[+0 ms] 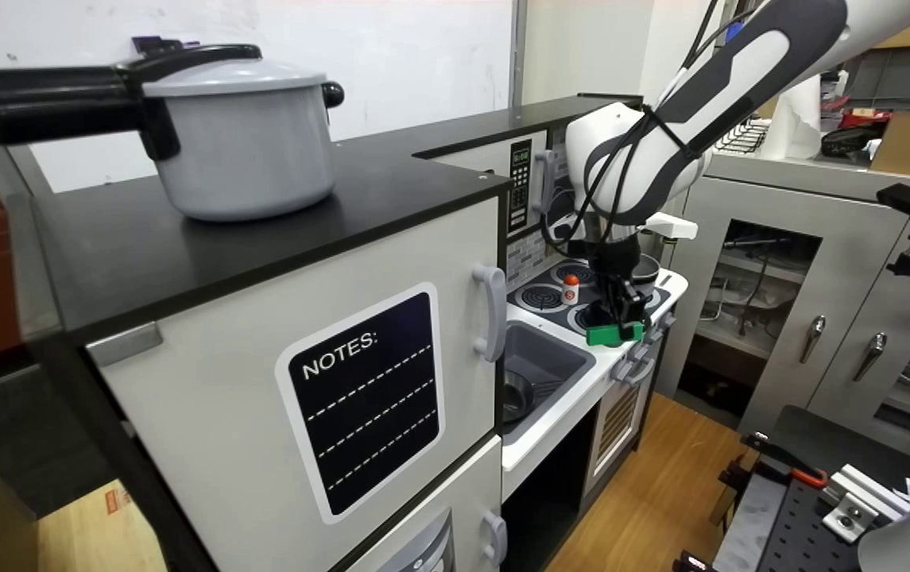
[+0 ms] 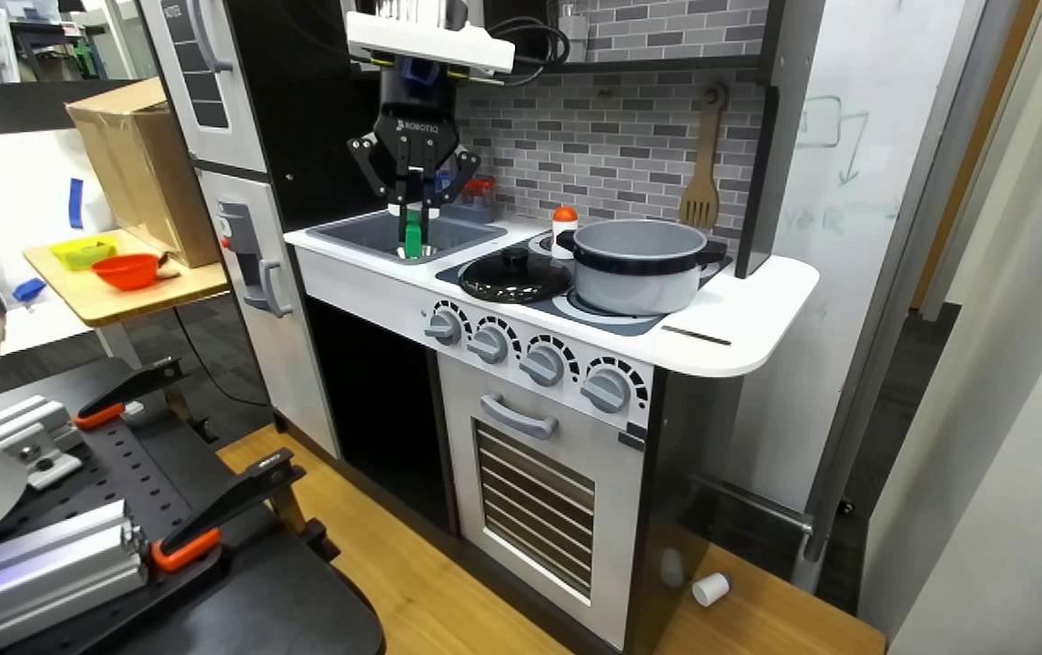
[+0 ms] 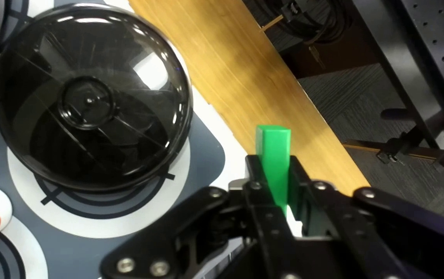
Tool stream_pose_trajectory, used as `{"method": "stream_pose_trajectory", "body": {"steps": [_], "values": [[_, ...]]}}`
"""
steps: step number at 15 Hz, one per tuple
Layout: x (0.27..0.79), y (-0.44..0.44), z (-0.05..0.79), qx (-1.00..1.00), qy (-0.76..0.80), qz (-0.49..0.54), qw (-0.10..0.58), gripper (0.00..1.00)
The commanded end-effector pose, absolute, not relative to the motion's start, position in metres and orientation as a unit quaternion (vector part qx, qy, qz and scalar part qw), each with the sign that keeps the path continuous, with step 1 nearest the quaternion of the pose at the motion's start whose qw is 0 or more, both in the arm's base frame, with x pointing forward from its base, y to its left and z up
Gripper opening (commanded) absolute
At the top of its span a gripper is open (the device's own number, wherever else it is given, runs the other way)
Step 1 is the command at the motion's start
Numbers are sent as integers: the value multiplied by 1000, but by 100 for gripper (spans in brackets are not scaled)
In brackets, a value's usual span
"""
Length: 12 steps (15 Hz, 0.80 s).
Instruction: Pick up and put down the green block then put the salt cellar inside the pot and the green block in the sink
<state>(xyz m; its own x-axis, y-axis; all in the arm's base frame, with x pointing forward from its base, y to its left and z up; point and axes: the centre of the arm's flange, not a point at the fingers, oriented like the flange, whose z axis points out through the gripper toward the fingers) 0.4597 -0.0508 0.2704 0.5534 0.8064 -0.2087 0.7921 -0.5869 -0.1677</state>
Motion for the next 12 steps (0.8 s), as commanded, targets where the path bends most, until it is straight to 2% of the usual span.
{"method": "stream_pose_trajectory", "body": {"steps": [1,12], "values": [[463,-52,260,-886,-446,121,31,4],[473,-59,245,-891,-435,123,23,4]]}}
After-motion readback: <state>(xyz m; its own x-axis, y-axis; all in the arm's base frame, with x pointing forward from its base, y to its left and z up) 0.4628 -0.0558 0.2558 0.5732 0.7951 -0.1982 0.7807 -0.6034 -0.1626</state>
